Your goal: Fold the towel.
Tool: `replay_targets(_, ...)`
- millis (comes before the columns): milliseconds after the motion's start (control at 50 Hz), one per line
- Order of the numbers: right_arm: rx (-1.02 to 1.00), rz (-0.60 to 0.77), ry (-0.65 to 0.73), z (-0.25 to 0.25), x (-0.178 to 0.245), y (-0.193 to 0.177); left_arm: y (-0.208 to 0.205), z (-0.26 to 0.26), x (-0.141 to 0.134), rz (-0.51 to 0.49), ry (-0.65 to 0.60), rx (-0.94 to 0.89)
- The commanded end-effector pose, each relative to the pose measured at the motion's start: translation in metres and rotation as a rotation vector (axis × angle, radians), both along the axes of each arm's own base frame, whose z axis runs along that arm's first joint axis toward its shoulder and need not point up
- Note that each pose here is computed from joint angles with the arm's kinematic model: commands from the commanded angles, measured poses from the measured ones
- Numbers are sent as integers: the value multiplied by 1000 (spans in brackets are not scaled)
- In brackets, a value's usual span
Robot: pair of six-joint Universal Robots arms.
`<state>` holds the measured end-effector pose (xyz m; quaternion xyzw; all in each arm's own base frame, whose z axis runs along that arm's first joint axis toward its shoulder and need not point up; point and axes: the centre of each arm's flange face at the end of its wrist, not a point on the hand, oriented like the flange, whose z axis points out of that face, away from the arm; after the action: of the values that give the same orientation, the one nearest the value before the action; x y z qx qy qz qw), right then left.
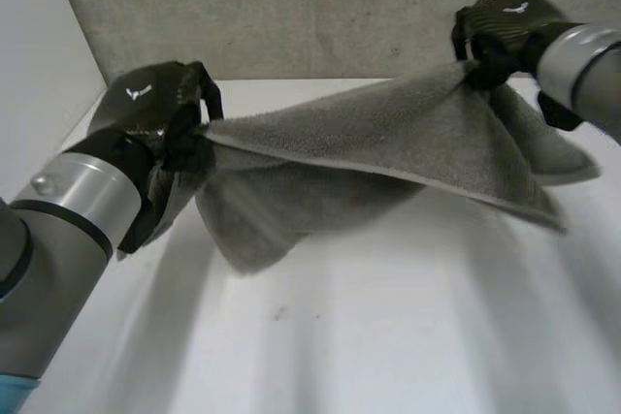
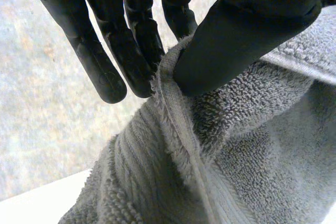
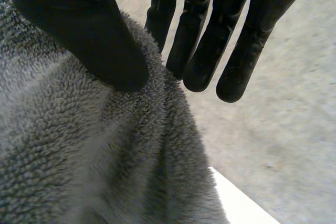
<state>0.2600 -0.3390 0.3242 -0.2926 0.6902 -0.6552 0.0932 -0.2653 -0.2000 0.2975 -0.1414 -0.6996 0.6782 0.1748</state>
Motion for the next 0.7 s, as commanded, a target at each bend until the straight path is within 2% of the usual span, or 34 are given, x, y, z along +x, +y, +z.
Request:
replay_targets(20, 136, 77, 75, -79, 54, -9, -2, -33, -2, -2, -58, 93)
replay_targets(60, 175, 65, 179, -117, 61, -9, -3, -50, -3, -2, -85, 141)
replay_targets(80, 175, 65, 179, -117, 61, -9, -3, -50, -3, -2, -86, 141)
replay_targets(120, 181, 35, 301, -141, 59, -7, -5, -63, -4, -1, -109, 175)
replay_targets(180, 181, 1, 362, -144, 52, -3, -7, -68, -4, -1, -116, 189)
replay_targets(260, 179, -20, 361, -134, 46, 1, -13, -76, -2, 15, -131, 211)
replay_targets(300, 191, -19, 325, -114, 32, 20, -22, -82, 4, 44, -146, 225)
replay_targets(420, 180, -51, 261, -101, -1, 30, -32, -87, 6, 65, -151, 231)
replay_targets(520, 268, -22, 256, -126, -26, 60, -42, -95, 12, 92, -158, 252)
replay_targets(700, 288, 16, 242, -172, -38, 80, -44, -104, 13, 96, -169, 275)
